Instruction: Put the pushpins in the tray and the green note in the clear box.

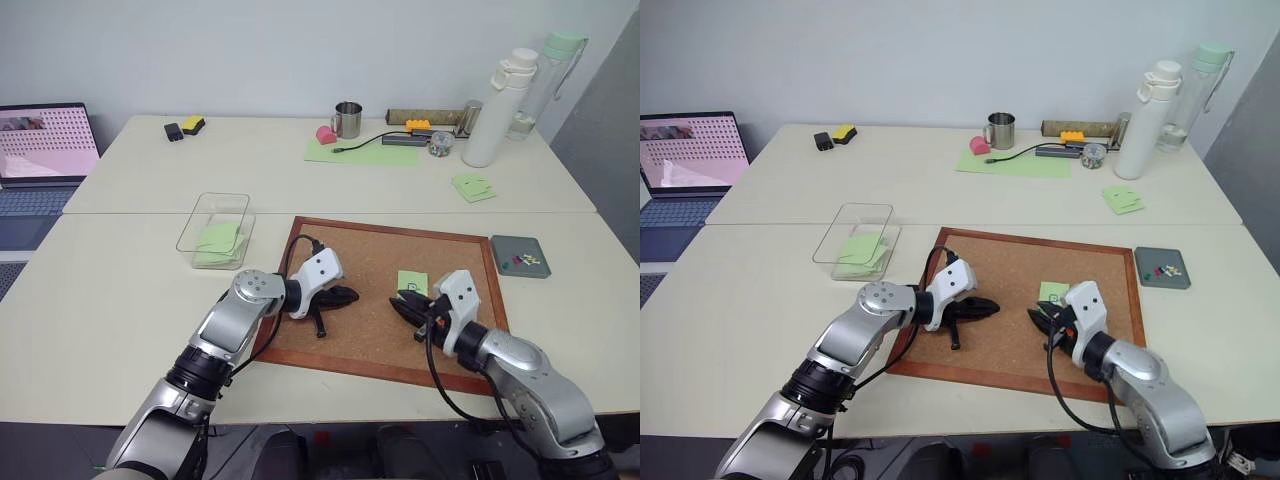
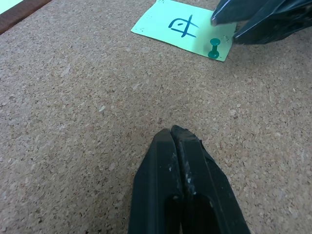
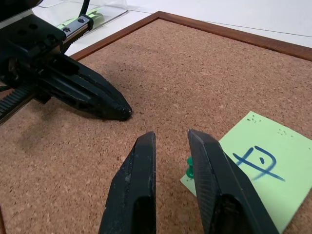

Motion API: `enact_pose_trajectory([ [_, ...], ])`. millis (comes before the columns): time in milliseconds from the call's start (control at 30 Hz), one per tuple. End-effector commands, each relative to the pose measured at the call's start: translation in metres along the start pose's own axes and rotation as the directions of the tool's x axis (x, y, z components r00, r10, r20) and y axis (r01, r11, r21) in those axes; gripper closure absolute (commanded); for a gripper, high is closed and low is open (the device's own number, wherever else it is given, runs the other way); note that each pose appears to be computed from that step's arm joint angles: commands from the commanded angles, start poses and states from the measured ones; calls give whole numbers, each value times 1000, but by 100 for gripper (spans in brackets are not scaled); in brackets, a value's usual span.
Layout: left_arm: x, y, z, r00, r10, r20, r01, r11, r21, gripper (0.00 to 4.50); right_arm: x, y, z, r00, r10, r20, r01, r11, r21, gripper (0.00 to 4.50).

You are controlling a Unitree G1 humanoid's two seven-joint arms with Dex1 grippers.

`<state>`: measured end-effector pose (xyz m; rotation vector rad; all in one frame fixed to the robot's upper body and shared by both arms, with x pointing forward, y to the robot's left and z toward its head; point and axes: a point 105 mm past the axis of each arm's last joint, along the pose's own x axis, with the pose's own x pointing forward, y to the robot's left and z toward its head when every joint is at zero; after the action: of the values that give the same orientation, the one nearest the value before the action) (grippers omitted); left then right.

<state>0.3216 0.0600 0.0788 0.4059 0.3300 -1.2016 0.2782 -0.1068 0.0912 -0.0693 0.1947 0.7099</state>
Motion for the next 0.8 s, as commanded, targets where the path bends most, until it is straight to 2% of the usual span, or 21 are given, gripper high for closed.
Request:
enact_pose_trajectory([
  [33, 0, -6, -28, 996, -10, -89, 5, 998, -58, 450, 3, -1, 4, 1000, -13, 13, 13, 1000, -17, 343],
  [267, -1, -6, -27, 996, -5, -90, 0, 998, -62, 450, 4, -8, -11, 998, -43, -37, 42, 999, -7, 343],
  [433, -2, -5, -27, 996, -3, -91, -3, 998, -62, 450, 5, -7, -12, 999, -42, -27, 43, 999, 19, 343],
  [467, -2, -5, -27, 996, -2, -91, -3, 998, -61, 450, 5, -6, -11, 999, -37, -19, 38, 999, 25, 380],
  [500, -2, -5, -27, 996, -2, -92, -4, 998, -61, 450, 5, -6, -10, 999, -34, -14, 35, 999, 28, 387],
  [567, -2, -4, -27, 996, 0, -92, -6, 998, -60, 450, 5, -7, -9, 999, -34, -8, 35, 999, 28, 437],
  [800, -1, -3, -27, 996, 0, -90, -6, 998, -58, 450, 1, -3, 7, 998, -6, 66, 5, 1000, 26, 444],
])
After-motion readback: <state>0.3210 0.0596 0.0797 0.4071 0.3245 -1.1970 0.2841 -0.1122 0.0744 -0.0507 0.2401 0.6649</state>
